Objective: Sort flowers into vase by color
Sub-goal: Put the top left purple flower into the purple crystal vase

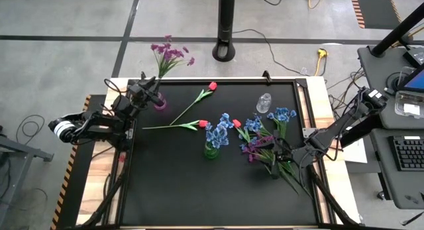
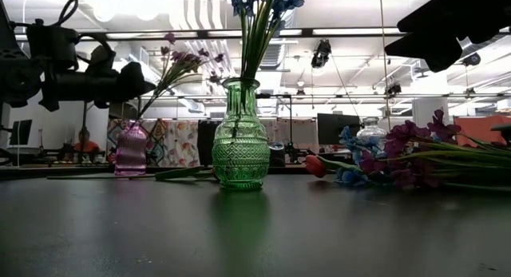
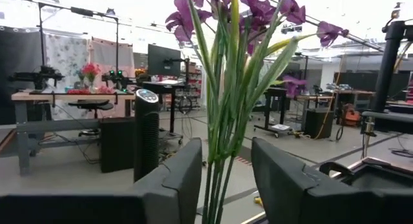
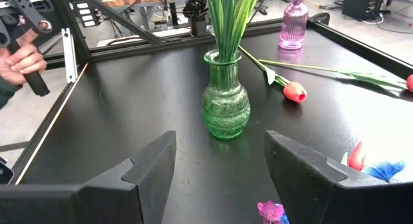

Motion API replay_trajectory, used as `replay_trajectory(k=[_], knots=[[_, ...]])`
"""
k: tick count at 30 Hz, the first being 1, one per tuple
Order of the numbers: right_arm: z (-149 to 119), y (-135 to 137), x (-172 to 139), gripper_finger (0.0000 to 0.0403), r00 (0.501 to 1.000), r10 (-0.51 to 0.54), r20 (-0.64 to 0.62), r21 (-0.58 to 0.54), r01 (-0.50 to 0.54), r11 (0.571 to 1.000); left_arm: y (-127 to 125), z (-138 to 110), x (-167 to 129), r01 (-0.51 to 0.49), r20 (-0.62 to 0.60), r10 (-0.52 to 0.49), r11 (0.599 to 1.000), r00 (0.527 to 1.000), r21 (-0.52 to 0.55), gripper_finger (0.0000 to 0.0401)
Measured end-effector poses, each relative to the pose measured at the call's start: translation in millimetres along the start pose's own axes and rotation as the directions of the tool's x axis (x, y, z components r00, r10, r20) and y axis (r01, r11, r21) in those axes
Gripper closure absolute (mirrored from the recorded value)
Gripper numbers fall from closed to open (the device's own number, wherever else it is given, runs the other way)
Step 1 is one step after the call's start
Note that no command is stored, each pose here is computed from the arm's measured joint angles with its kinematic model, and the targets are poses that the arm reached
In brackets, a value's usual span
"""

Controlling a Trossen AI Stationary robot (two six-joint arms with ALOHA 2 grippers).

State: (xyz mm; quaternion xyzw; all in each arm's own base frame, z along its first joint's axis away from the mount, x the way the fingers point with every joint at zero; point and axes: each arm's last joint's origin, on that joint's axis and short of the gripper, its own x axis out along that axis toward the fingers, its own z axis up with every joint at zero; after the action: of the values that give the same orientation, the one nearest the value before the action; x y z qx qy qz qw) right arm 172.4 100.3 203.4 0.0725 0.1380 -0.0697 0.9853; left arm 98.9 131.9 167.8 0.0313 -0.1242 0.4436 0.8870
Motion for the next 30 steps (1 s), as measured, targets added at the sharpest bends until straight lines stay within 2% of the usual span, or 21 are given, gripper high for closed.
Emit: replay_trajectory(k=[4, 9, 15, 18, 25, 30], knots=[[0, 0, 0, 0.0177, 1.000, 0.000, 0.000, 0.002, 0.000, 1.000, 0, -1, 0, 0.004, -0.009, -0.004, 1.000, 1.000, -0.008, 0.0247], [0, 0, 0, 0.0177, 1.000, 0.000, 0.000, 0.013, 0.000, 1.000, -2, -1, 0, 0.062, -0.015, -0.062, 0.998, 0.998, 0.002, 0.0204], [0, 0, 0, 0.0177, 1.000, 0.000, 0.000, 0.018, 0.000, 1.000, -2, 1, 4, 0.050, -0.008, -0.049, 0.998, 0.999, 0.046, 0.0163], [0, 0, 0, 0.0177, 1.000, 0.000, 0.000, 0.018, 0.000, 1.000, -2, 4, 11, 0.050, -0.004, -0.049, 0.996, 0.999, 0.068, 0.0157], [0, 0, 0, 0.0177, 1.000, 0.000, -0.001, 0.016, 0.000, 1.000, -2, 4, 33, 0.054, -0.122, -0.042, 0.994, 0.992, 0.093, 0.0157], [0, 0, 0, 0.0177, 1.000, -0.001, -0.004, 0.012, 0.001, 1.000, -2, 7, 36, 0.052, -0.108, -0.042, 0.994, 0.993, 0.096, 0.0161]])
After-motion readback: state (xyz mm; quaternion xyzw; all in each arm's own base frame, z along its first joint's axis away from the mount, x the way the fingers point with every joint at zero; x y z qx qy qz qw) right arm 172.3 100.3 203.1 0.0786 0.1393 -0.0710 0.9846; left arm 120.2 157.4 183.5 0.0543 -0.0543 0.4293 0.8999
